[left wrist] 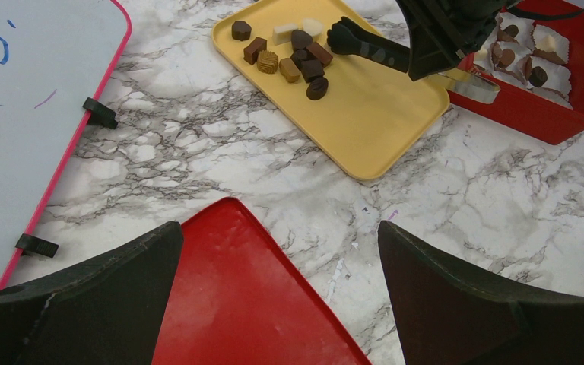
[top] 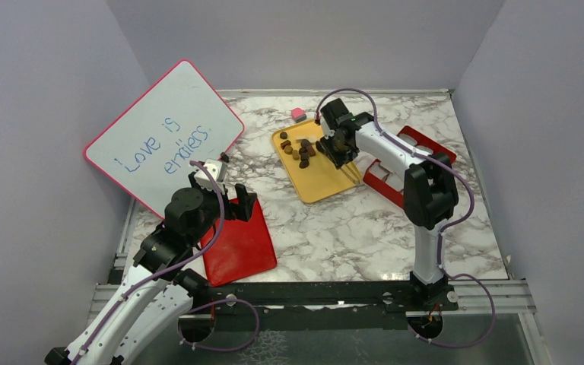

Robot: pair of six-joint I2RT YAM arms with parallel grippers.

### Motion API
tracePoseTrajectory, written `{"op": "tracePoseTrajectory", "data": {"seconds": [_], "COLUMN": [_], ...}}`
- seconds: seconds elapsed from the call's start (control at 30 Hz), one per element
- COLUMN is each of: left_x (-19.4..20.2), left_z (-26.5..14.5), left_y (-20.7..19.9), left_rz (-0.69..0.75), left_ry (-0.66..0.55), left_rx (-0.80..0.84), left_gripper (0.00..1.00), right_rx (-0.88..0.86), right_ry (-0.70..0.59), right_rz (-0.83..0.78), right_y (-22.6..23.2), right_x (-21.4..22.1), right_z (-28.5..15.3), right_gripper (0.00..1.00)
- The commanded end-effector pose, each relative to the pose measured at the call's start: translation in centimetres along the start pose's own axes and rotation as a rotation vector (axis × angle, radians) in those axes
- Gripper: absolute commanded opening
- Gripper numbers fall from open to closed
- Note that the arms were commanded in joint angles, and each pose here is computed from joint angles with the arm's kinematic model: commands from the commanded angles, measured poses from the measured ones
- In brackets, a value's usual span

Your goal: Pack the chocolate

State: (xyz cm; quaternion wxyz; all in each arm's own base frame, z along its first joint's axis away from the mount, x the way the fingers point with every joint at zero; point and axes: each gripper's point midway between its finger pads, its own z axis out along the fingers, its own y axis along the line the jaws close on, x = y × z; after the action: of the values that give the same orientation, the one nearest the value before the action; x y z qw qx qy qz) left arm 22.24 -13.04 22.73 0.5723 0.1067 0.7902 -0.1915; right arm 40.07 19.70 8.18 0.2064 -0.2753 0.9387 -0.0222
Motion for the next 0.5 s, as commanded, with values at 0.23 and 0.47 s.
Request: {"op": "tracePoseTrajectory", "data": {"seconds": [0.23,0.47], "left_x": [-0.3,-0.3], "left_z": [0.1,0.1], "left_y": [0.1,0.1], "left_rz": [0.009,0.009], "left_ry": [-0.022,-0.022], "left_rx": [-0.008,-0.006], "left_gripper": [0.99,0.99], "right_rx": [0.002,-0.025], "right_ry": [-0.027,-0.057], "right_rz": [0.047,0.075], "right_y": [0.2,0.6], "right_x": [0.9,1.7], "right_z": [-3.5,-5.4], "right_gripper": [0.31,0.29]}}
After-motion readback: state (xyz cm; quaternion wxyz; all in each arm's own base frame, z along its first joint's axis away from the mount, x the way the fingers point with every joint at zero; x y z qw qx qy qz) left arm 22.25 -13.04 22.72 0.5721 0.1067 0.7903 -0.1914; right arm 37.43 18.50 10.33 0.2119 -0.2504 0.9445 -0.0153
